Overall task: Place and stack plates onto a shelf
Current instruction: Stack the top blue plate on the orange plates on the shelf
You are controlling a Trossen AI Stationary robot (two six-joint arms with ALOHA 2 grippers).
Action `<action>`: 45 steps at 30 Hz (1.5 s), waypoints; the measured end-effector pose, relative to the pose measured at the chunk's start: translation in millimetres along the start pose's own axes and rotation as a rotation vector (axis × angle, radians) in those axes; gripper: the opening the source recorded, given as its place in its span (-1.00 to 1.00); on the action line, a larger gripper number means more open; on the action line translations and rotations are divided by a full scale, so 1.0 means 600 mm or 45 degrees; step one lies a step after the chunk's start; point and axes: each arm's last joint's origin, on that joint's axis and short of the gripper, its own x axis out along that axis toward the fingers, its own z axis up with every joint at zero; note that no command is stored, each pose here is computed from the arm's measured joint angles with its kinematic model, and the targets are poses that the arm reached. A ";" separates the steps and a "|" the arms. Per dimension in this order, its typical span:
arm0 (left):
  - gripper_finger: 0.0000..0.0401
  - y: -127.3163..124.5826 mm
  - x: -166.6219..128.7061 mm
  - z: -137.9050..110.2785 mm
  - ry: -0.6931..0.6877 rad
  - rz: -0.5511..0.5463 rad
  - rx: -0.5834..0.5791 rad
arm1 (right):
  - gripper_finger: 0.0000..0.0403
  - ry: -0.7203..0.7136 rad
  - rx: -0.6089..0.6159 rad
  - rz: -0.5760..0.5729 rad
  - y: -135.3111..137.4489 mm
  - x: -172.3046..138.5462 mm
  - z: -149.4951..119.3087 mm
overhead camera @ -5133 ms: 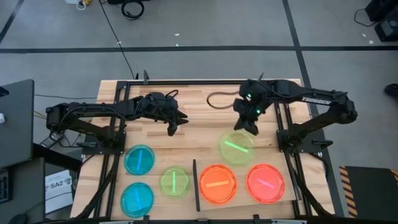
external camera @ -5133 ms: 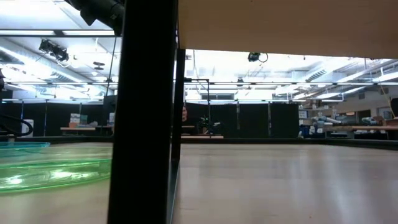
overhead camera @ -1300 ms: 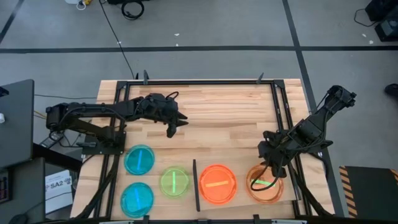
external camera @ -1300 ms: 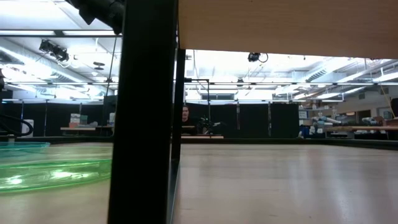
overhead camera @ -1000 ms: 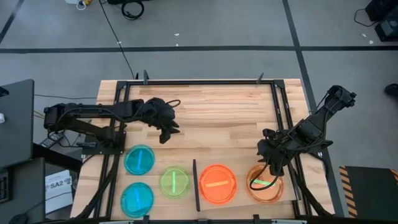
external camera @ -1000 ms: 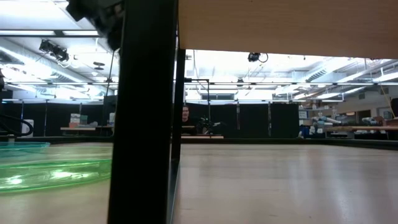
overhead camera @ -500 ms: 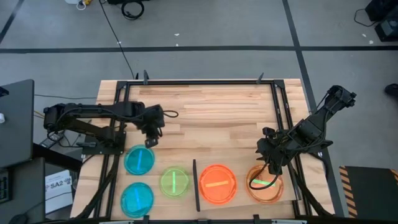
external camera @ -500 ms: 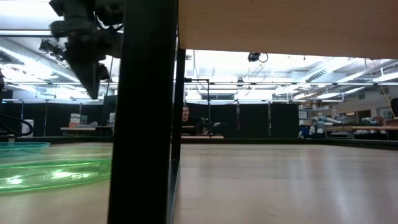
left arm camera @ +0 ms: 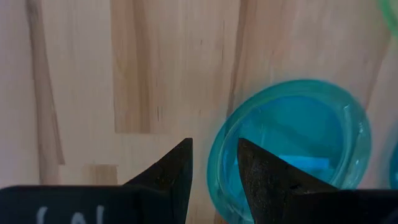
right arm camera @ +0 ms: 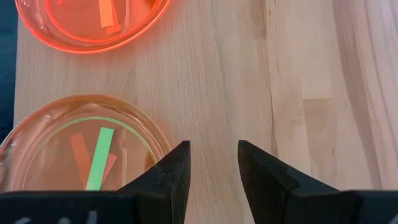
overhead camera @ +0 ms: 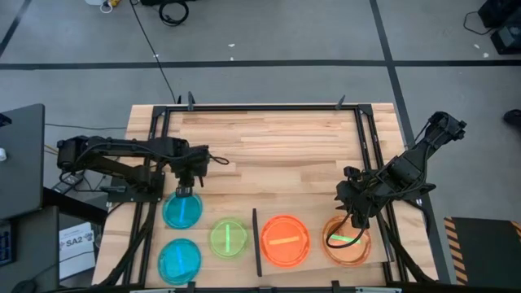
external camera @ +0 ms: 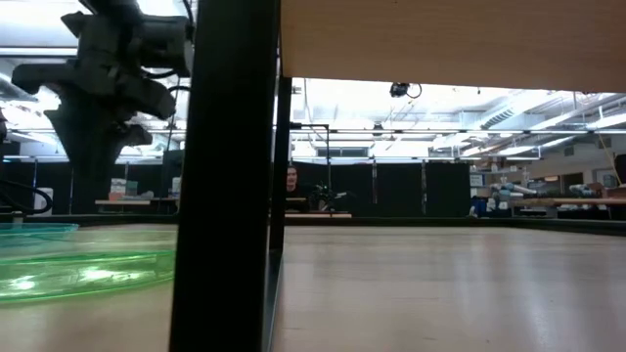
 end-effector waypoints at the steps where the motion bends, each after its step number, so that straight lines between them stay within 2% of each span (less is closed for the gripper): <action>1: -0.34 -0.001 0.000 0.000 0.002 0.001 0.002 | -0.31 0.000 0.000 0.000 0.000 0.000 0.000; 21: -0.34 -0.035 0.006 0.005 0.017 -0.003 0.144 | -0.31 -0.007 0.003 0.007 0.001 0.000 0.001; 45: -0.34 -0.028 0.089 0.026 0.367 0.051 0.097 | -0.31 -0.013 0.005 0.013 0.002 0.000 0.002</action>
